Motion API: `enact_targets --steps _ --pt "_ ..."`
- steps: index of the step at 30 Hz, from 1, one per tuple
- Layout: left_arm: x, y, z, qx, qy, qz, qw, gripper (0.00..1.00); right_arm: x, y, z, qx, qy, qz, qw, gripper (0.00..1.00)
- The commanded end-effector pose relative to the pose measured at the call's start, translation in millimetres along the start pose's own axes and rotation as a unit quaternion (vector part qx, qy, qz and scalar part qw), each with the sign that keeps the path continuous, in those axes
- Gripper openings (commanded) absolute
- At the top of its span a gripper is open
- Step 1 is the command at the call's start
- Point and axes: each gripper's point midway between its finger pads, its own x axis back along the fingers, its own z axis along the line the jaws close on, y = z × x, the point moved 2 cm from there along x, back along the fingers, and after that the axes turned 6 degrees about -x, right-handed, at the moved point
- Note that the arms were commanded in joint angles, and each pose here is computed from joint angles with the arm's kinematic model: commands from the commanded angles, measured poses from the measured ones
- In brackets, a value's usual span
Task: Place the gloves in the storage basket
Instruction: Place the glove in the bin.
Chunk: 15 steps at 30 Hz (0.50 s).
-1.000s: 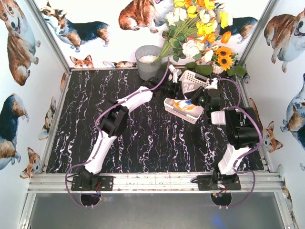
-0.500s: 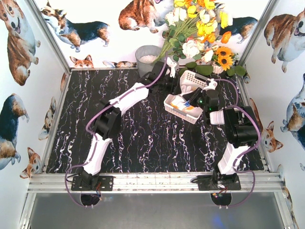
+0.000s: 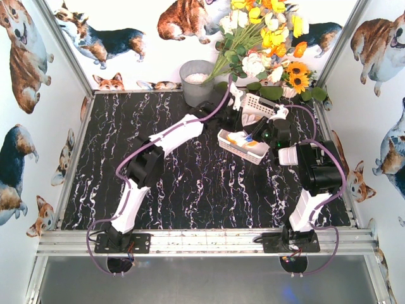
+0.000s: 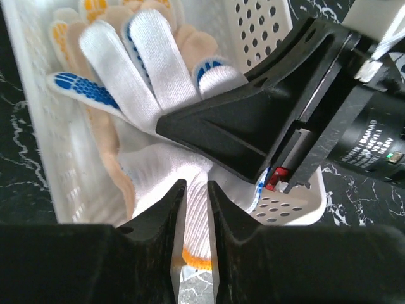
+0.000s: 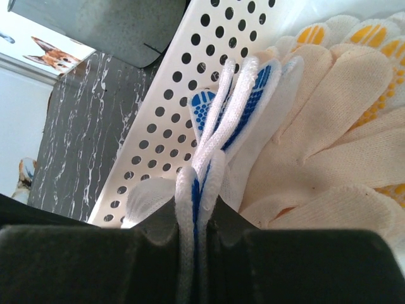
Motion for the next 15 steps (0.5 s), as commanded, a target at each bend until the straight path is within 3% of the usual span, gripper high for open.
enact_targets --steps 1,6,13,15 --pt "-25.3 -27.8 7.8 0.015 -0.004 0.022 1.000 0.13 0.3 14.0 11.1 0.029 0.008 -0.024 0.999 0.11" --pt "-42.2 -42.2 19.2 0.024 0.006 0.031 0.999 0.11 -0.3 14.3 10.9 0.034 0.007 -0.022 0.999 0.19" --pt "-56.1 -50.7 29.0 0.040 0.010 0.026 0.999 0.11 7.0 28.5 29.0 0.053 0.016 -0.023 0.998 0.36" --pt "-57.5 -51.3 30.2 0.042 0.010 0.024 0.999 0.11 11.9 37.0 34.9 0.063 0.012 -0.026 0.998 0.46"
